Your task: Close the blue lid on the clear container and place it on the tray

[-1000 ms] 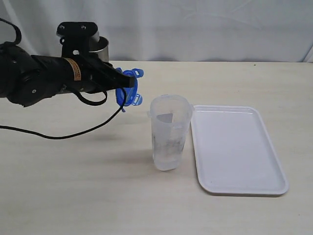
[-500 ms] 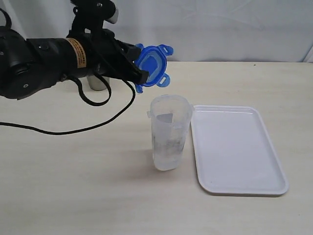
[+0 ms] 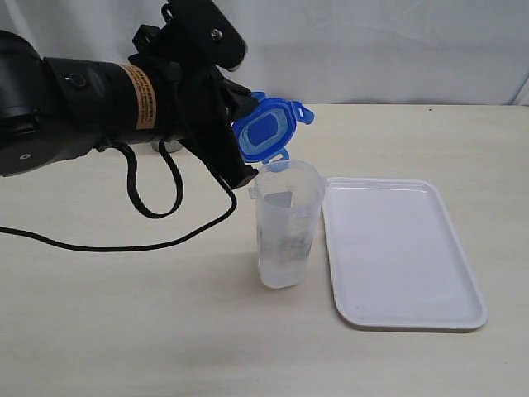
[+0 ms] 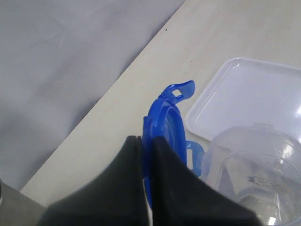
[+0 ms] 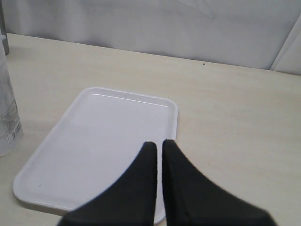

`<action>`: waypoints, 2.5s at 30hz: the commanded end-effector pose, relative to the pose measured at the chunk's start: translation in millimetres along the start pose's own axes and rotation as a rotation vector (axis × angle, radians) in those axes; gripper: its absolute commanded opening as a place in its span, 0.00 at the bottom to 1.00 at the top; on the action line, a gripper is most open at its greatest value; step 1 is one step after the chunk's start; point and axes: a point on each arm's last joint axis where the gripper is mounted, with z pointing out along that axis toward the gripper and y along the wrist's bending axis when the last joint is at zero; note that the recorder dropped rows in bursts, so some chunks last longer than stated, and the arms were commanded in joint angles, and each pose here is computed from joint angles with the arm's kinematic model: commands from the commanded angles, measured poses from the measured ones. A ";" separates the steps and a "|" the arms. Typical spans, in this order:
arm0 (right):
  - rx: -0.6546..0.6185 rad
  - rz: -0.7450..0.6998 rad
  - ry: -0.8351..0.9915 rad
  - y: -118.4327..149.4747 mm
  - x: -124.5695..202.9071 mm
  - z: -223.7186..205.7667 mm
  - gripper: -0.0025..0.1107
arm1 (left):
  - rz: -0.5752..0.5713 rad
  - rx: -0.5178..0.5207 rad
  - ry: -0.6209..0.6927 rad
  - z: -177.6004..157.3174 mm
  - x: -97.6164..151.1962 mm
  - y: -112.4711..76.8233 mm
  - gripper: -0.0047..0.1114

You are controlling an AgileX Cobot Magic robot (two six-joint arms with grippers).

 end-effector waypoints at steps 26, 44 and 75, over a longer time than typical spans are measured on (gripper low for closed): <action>-0.003 -0.003 -0.005 0.3 0.6 0.1 0.06 | 0.459 -0.005 -0.172 -4.3 -20.2 -7.2 0.04; -0.003 -0.003 -0.005 0.3 0.6 0.1 0.06 | 0.558 -0.026 -0.240 -5.6 -26.8 -7.5 0.04; -0.003 -0.003 -0.005 0.3 0.6 0.1 0.06 | 0.554 0.009 -0.142 21.4 -3.5 -6.0 0.04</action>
